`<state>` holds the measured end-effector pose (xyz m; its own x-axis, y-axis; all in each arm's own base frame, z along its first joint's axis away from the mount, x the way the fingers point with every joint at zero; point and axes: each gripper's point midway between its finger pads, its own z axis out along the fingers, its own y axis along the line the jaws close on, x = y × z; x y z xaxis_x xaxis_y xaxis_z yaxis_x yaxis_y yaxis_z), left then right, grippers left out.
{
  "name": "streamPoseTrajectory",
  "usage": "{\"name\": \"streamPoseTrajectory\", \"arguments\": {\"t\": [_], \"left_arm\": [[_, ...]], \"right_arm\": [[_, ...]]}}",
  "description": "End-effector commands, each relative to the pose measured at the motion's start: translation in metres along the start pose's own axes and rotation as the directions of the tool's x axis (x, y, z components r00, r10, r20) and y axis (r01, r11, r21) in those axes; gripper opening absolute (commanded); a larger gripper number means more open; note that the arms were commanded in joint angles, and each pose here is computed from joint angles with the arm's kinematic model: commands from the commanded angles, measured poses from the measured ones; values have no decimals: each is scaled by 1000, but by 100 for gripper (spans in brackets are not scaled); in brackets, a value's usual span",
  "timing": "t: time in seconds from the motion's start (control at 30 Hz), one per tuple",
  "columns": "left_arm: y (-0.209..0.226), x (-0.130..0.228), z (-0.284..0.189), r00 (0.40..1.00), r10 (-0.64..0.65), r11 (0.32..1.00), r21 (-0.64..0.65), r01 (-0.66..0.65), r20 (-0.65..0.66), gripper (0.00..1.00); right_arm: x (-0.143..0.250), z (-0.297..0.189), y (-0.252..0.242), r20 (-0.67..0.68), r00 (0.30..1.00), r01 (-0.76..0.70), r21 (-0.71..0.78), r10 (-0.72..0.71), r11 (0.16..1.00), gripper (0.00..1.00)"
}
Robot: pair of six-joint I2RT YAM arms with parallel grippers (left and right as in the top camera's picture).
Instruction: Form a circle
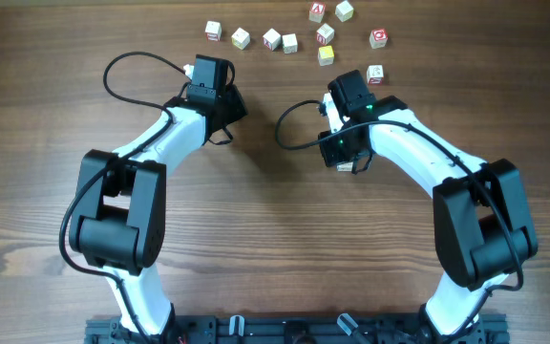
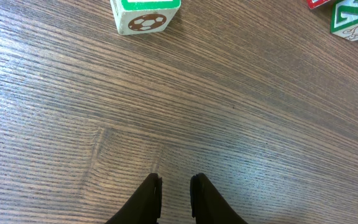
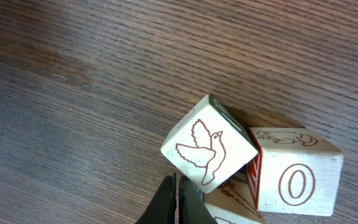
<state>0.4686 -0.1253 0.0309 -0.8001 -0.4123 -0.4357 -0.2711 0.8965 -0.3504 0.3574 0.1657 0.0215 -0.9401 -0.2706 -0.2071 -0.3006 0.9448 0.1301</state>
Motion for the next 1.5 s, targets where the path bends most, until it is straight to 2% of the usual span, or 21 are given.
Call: {"name": "streamPoseTrajectory", "arguments": {"t": [0.0,0.13,0.23,0.33,0.43,0.5,0.57,0.73,0.8,0.9,1.03,1.07,1.1,1.13,1.17,1.2,1.23,1.27,1.3,1.37,1.47], "left_arm": [[5,0,3,1000,-13,1000,-18,13,3,21],[5,0,3,1000,-13,1000,-18,13,2,21],[5,-1,1,1000,-13,1000,-18,13,3,13],[-3,-9,-16,1000,-11,1000,1,11,26,10],[-16,-25,-49,997,-5,999,37,2,80,9],[-26,-38,-79,990,25,998,58,-33,138,8],[-35,-46,-106,978,57,996,54,-69,200,7],[-53,-55,-188,907,107,994,-42,-98,407,4],[-61,-49,-218,872,140,990,-78,-117,468,4],[-71,-32,-258,826,191,981,-121,-149,530,4],[-88,7,-316,781,258,964,-95,-249,569,4],[-87,15,-327,773,268,960,-94,-263,575,4],[-85,24,-339,757,286,955,-107,-278,587,4],[-84,30,-347,739,309,947,-125,-295,598,5],[-84,37,-356,717,337,938,-146,-316,611,9],[-85,42,-361,700,354,931,-159,-330,620,20],[-89,48,-365,682,380,919,-169,-356,625,54],[-91,52,-366,674,393,912,-172,-372,625,85],[-92,55,-366,674,398,909,-168,-381,623,100],[-93,56,-366,676,398,908,-164,-385,620,100],[-93,56,-365,677,399,908,-163,-386,618,100]], "right_arm": [[7,8,3,-30,1000,-6,-19,6,1000,4],[11,2,28,-57,998,19,-162,-29,987,4],[5,-20,34,-32,999,26,-177,-32,984,5],[-12,-60,34,81,996,47,-163,-34,985,5],[-28,-113,13,239,971,22,-35,-13,999,5],[-36,-157,-6,366,931,-24,80,-7,997,5],[-37,-187,-15,443,896,-52,134,-13,990,5],[-29,-241,-13,563,826,-85,118,4,989,5],[-24,-260,-15,606,796,-106,123,10,987,4],[-6,-300,-33,687,725,-220,162,50,962,5],[43,-367,-47,812,578,-327,139,81,935,6],[52,-382,-47,839,538,-330,121,81,936,11],[62,-395,-47,865,495,-337,105,82,936,26],[68,-406,-47,884,460,-338,90,81,937,47],[73,-416,-47,902,424,-342,75,82,937,61],[76,-427,-46,921,381,-339,55,84,939,73],[77,-436,-45,935,345,-337,38,86,941,99],[76,-444,-44,946,313,-334,24,87,942,99],[73,-452,-43,956,279,-331,8,89,944,100],[64,-461,-41,967,238,-326,-10,92,945,99],[54,-454,-41,962,259,-328,0,90,945,99]]}}
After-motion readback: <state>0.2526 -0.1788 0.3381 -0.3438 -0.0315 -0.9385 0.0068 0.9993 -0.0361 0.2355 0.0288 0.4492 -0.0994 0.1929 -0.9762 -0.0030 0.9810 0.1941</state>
